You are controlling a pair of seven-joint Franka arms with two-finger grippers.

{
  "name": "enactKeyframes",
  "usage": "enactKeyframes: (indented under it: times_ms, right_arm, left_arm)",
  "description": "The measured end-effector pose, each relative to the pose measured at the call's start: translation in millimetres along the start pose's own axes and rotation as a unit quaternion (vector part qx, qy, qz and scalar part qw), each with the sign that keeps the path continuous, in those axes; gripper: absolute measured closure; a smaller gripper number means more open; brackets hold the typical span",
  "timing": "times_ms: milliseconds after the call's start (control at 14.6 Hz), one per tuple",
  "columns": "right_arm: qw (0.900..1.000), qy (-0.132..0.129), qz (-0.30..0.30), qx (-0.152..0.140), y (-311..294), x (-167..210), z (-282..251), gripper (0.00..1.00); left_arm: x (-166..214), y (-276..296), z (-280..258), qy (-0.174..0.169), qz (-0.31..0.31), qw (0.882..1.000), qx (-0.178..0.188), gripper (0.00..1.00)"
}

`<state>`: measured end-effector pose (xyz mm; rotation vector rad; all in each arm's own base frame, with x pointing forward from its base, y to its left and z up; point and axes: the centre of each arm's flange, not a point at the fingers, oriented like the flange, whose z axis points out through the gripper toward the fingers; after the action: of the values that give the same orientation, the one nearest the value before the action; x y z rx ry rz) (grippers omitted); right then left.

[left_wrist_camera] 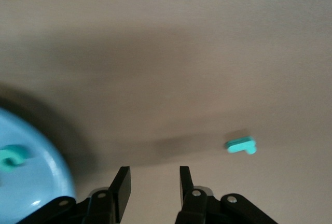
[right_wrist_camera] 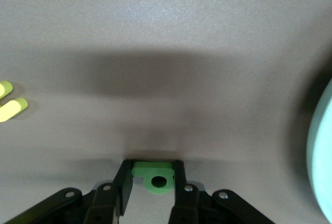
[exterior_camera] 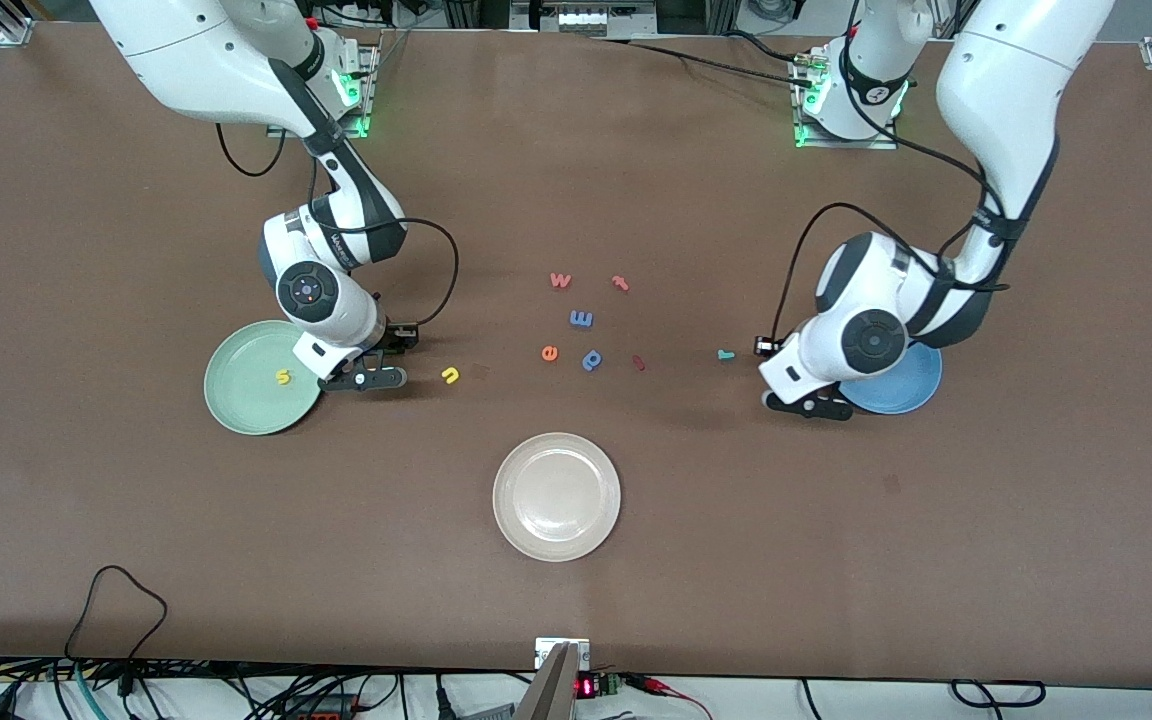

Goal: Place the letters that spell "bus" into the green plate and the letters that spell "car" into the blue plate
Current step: 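Place the green 'd' on the green plate while the left gripper grasps a teal letter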

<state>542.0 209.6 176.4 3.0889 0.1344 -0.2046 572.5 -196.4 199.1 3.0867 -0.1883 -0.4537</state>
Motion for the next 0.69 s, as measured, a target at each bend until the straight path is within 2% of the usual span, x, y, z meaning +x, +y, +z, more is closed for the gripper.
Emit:
enactKeyframes:
  times_ms: [206,344,481,687]
  right_arm:
    - [1.000,0.014,0.011,-0.003,19.5,9.9,-22.1,0.63]
    - [1.000,0.011,0.007,-0.011,46.1,16.2,-52.7,0.63]
    - [1.000,0.010,-0.014,-0.017,92.6,23.1,-78.3,0.63]
    - [0.999,0.003,-0.025,-0.023,174.6,26.4,-79.7,0.63]
  left_arm:
    - [1.2,19.0,14.3,0.002,0.011,1.000,-0.005,0.54]
    - [-1.4,41.7,16.1,0.010,0.029,1.000,-0.005,0.54]
    - [-5.8,63.5,15.9,0.015,0.041,0.999,-0.003,0.54]
    - [-6.1,71.4,17.5,0.020,0.045,0.999,-0.004,0.54]
